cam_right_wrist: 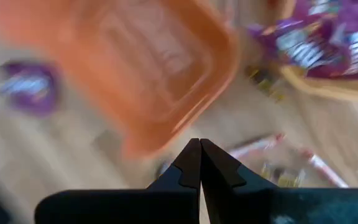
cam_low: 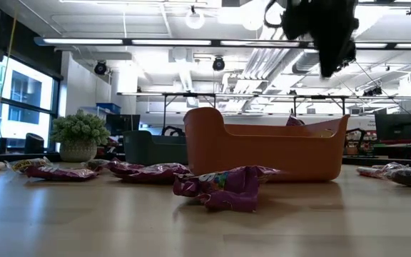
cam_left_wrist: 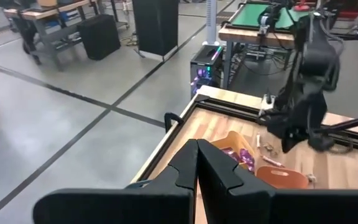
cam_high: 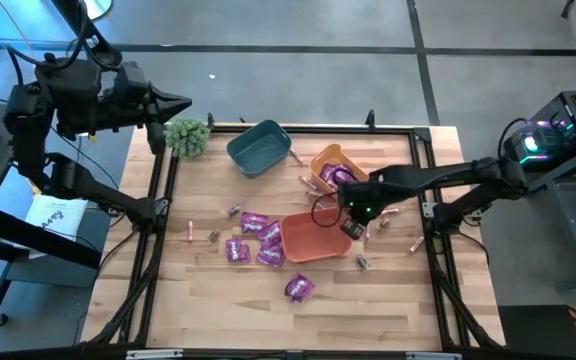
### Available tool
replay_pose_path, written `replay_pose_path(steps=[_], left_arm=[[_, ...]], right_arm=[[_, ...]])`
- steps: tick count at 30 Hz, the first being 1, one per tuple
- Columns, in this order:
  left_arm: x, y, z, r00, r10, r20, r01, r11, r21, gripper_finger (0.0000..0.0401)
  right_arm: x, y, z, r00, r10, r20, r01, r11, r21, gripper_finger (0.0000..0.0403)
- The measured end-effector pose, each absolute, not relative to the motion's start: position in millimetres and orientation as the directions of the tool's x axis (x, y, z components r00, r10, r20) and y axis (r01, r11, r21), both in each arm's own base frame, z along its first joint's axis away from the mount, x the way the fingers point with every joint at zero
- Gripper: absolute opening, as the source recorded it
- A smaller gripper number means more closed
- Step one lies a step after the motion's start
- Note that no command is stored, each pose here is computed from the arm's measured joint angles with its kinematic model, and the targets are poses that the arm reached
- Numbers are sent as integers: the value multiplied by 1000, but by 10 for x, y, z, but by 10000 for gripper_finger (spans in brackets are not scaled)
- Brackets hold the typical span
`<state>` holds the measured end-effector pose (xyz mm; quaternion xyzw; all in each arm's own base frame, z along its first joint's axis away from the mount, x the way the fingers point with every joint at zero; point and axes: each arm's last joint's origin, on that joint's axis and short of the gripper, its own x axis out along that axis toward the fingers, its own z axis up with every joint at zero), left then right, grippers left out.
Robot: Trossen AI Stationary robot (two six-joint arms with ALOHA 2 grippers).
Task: Sort candy
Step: Adjust the purple candy in the bin, then put the purple candy into the yellow bin
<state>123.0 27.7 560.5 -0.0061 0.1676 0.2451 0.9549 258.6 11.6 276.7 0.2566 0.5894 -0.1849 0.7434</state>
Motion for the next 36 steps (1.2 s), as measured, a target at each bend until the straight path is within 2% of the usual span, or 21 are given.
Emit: replay_pose_path(steps=[5, 15, 19, 29, 34, 36], left_arm=[[1231, 281, 5605, 818, 477, -321, -483, 873, 66, 0], [1231, 281, 5605, 818, 477, -321, -488, 871, 49, 0], [1231, 281, 5605, 818, 477, -322, -488, 871, 50, 0], [1231, 280, 5604, 818, 476, -323, -487, 872, 51, 0], [1231, 280, 5603, 818, 476, -324, -487, 872, 52, 0], [1230, 280, 5602, 818, 476, -324, -487, 872, 52, 0]], right_arm=[[2519, -6, 2364, 188, -141, -972, 709, 705, 35, 0], [2587, -35, 2039, 319, -126, -939, 732, 663, 159, 0], [2626, -51, 2029, 367, -181, -913, 758, 627, 180, 0], [2690, -230, 2195, 367, -415, -832, 853, 508, 123, 0], [2689, -463, 2338, 310, -525, -793, 901, 428, 69, 0], [2668, -582, 2364, 287, -527, -800, 916, 395, 69, 0]])
